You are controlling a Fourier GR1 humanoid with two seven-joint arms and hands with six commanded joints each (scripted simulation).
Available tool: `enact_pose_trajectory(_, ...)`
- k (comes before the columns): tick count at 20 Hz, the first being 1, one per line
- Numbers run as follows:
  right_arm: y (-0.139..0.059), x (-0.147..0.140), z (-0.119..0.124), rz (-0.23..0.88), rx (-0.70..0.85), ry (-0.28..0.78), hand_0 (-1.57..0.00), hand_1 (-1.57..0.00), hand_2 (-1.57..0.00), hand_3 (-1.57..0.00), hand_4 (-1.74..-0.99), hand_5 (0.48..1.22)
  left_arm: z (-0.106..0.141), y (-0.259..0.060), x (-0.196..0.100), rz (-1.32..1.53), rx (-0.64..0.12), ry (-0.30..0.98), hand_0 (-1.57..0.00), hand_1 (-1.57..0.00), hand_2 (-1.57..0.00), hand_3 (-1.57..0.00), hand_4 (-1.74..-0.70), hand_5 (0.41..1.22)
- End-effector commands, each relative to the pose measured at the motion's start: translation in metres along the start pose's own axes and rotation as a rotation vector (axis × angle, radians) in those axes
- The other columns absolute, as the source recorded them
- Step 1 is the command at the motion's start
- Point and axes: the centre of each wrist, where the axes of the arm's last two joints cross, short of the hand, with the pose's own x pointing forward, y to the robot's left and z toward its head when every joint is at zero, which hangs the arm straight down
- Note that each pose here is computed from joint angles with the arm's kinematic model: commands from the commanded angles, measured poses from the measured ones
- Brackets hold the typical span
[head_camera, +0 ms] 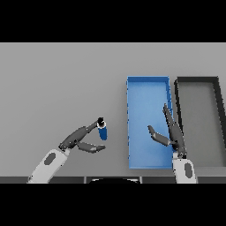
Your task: Pick up the blue pipe and place it into the blue bin.
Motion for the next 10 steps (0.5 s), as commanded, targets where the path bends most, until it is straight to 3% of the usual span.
enact_pose_trajectory(1, -0.002, -0.002, 0.000, 0.000, -0.002, 0.011, 0.00, 0.00, 0.00, 0.00, -1.273, 0.607, -0.006, -0.005, -0.003, 0.017, -0.015, -0.006, 0.00, 0.00, 0.00, 0.00, -1.12, 0.450)
enact_pose_trajectory(6, -0.001, -0.005, 0.003, 0.000, 0.003, 0.013, 0.00, 0.00, 0.00, 0.00, -1.267, 0.598, -0.033, -0.016, -0.008, -0.017, -0.017, -0.042, 0.00, 0.00, 0.00, 0.00, -1.07, 0.445)
enact_pose_trajectory(9, -0.006, -0.003, 0.005, 0.003, 0.002, 0.010, 0.00, 0.00, 0.00, 0.00, -1.267, 0.600, -0.049, -0.020, -0.008, 0.046, -0.019, -0.090, 0.00, 0.00, -0.02, -0.02, -1.11, 0.507)
enact_pose_trajectory(10, -0.003, -0.004, 0.003, -0.003, 0.002, 0.019, 0.00, 0.00, 0.00, 0.00, -1.266, 0.601, -0.052, -0.017, -0.006, 0.075, -0.012, -0.106, 0.00, -0.03, -0.11, -0.10, -1.14, 0.550)
